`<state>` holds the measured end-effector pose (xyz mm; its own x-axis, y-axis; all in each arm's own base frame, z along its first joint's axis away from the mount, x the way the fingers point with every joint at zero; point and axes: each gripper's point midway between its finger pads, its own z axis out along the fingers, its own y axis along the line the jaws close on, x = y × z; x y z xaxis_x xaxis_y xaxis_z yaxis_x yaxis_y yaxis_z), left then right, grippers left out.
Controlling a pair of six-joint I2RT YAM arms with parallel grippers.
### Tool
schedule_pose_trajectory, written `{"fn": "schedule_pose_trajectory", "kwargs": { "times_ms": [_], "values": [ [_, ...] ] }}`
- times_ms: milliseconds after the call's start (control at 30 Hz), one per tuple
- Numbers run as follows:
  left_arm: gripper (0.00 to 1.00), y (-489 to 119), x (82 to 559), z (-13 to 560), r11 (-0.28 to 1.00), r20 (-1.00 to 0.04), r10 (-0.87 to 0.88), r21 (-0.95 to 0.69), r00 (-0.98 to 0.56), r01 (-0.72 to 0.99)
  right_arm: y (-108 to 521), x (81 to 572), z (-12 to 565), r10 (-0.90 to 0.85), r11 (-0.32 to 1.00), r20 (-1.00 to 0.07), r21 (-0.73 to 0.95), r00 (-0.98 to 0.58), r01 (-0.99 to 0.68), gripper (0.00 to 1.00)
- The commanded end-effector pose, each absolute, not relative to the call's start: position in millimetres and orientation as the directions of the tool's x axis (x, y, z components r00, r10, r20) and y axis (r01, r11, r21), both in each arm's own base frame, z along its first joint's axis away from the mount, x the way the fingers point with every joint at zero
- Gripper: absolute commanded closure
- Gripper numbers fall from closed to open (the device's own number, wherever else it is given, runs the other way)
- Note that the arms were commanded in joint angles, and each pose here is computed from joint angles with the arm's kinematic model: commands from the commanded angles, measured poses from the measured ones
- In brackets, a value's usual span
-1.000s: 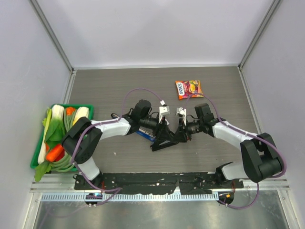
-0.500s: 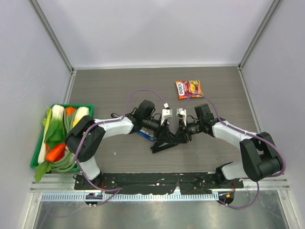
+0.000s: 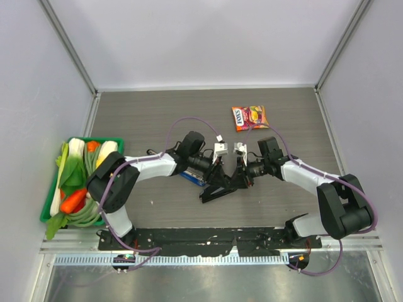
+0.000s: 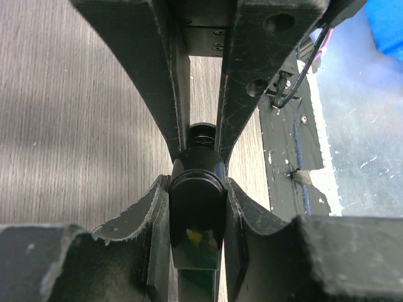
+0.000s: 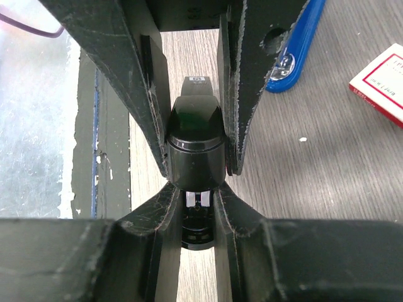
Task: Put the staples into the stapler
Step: Open the stapler.
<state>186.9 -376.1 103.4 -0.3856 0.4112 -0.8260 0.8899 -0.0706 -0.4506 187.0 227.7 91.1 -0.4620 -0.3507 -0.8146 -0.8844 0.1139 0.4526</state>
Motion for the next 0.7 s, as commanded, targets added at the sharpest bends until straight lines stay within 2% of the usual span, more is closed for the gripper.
{"fn": "schedule_pose_trajectory", "kwargs": {
  "times_ms": [0, 33, 67, 200, 533, 667],
  "values": [
    [1.0, -375, 216, 151, -0.04, -0.874, 0.269, -0.43, -0.405, 0.902, 232, 207, 110, -0.304, 0.122, -0.864, 0.381, -0.4, -0.916, 0.99],
    [1.0, -373, 227, 166, -0.038, -0.899, 0.209, -0.402, -0.386, 0.915, 231, 208, 109, -0.307, 0.126, -0.862, 0.384, -0.404, -0.915, 0.99],
    [1.0, -369, 233, 177, -0.018, -0.882, 0.171, -0.449, -0.44, 0.893, 230, 208, 108, -0.309, 0.13, -0.86, 0.384, -0.405, -0.914, 0.99],
    [1.0, -345, 262, 222, 0.021, -0.91, 0.013, -0.415, -0.415, 0.91, 231, 208, 107, -0.31, 0.128, -0.854, 0.397, -0.417, -0.909, 0.99],
    [1.0, -337, 252, 249, -0.017, -0.921, -0.037, -0.387, -0.387, 0.922, 231, 205, 106, -0.324, 0.115, -0.843, 0.416, -0.43, -0.902, 0.99],
    [1.0, -322, 272, 272, 0.034, -0.919, -0.118, -0.383, -0.377, 0.923, 231, 205, 107, -0.324, 0.11, -0.85, 0.402, -0.415, -0.909, 0.99]
  ]
}}
